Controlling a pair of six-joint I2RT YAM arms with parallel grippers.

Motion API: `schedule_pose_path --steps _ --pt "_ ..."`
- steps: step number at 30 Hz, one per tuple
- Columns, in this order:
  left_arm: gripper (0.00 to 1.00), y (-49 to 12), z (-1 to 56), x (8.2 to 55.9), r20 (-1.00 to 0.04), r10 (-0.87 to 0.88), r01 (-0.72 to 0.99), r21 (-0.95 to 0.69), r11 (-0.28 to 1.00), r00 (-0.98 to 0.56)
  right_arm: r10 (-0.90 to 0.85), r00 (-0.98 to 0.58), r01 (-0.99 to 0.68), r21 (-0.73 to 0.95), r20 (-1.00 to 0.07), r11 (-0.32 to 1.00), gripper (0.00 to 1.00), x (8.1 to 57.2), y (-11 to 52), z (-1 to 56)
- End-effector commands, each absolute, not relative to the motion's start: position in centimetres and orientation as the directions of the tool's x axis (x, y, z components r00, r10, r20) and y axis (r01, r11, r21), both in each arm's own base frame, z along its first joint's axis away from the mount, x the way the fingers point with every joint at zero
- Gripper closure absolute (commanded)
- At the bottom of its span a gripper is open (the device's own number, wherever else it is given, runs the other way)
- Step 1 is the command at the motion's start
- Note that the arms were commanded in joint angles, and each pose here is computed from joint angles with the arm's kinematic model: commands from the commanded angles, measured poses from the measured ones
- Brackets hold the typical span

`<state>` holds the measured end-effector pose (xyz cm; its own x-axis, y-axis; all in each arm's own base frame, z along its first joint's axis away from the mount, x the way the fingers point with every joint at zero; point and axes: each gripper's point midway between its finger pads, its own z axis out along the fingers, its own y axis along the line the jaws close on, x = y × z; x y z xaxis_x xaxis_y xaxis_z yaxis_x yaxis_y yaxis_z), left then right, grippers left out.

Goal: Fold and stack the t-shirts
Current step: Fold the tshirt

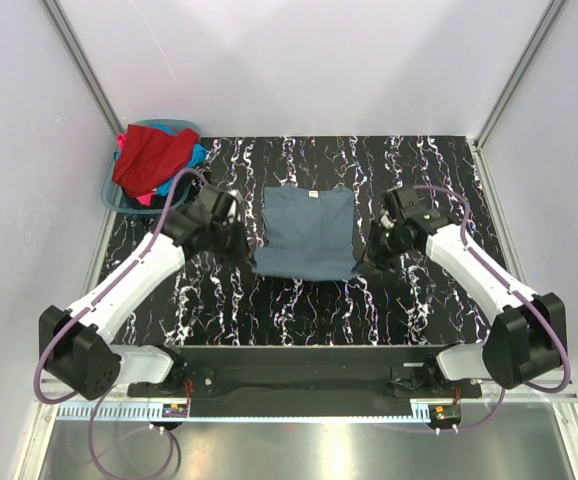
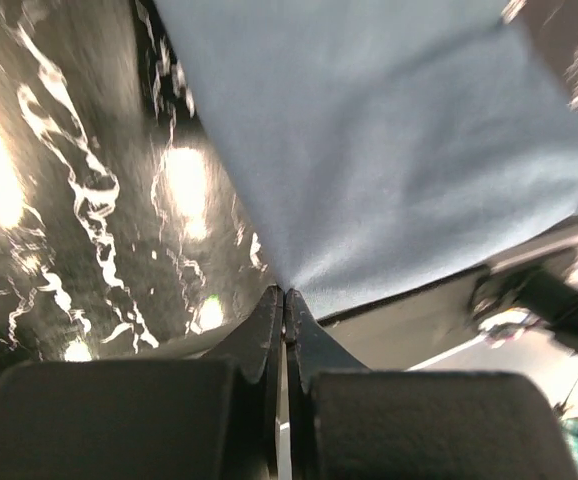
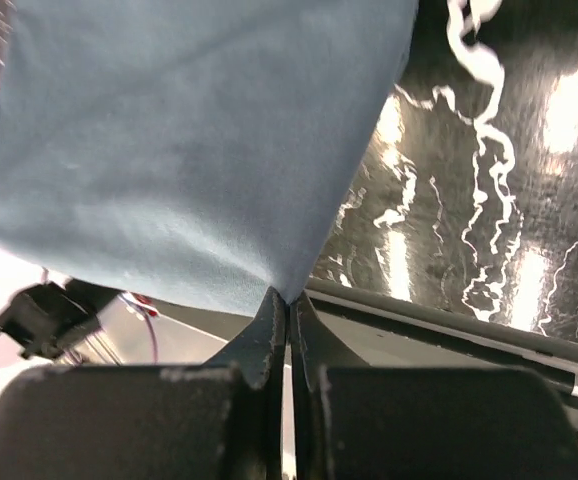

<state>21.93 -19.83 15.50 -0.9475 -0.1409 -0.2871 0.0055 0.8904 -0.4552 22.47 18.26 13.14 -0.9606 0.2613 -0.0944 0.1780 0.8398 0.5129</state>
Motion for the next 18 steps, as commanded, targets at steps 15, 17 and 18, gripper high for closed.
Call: schedule_pose_path --steps 15,17,18 --pt "1.0 -20.1 21.2 35.1 -0.474 -0.259 -0.002 -0.477 0.879 -0.842 0.383 -0.845 0.214 0.419 -0.375 0.882 1.0 35.1 16.5 18.4" --pt "1.0 -20.3 21.4 36.1 -0.478 -0.27 0.001 -0.493 0.87 -0.836 0.401 -0.827 0.22 0.43 -0.394 0.876 1.0 36.4 16.1 18.6" --pt "1.0 -20.4 21.4 36.6 -0.484 -0.273 0.003 -0.495 0.869 -0.831 0.408 -0.82 0.22 0.436 -0.402 0.873 1.0 36.9 16.0 18.8"
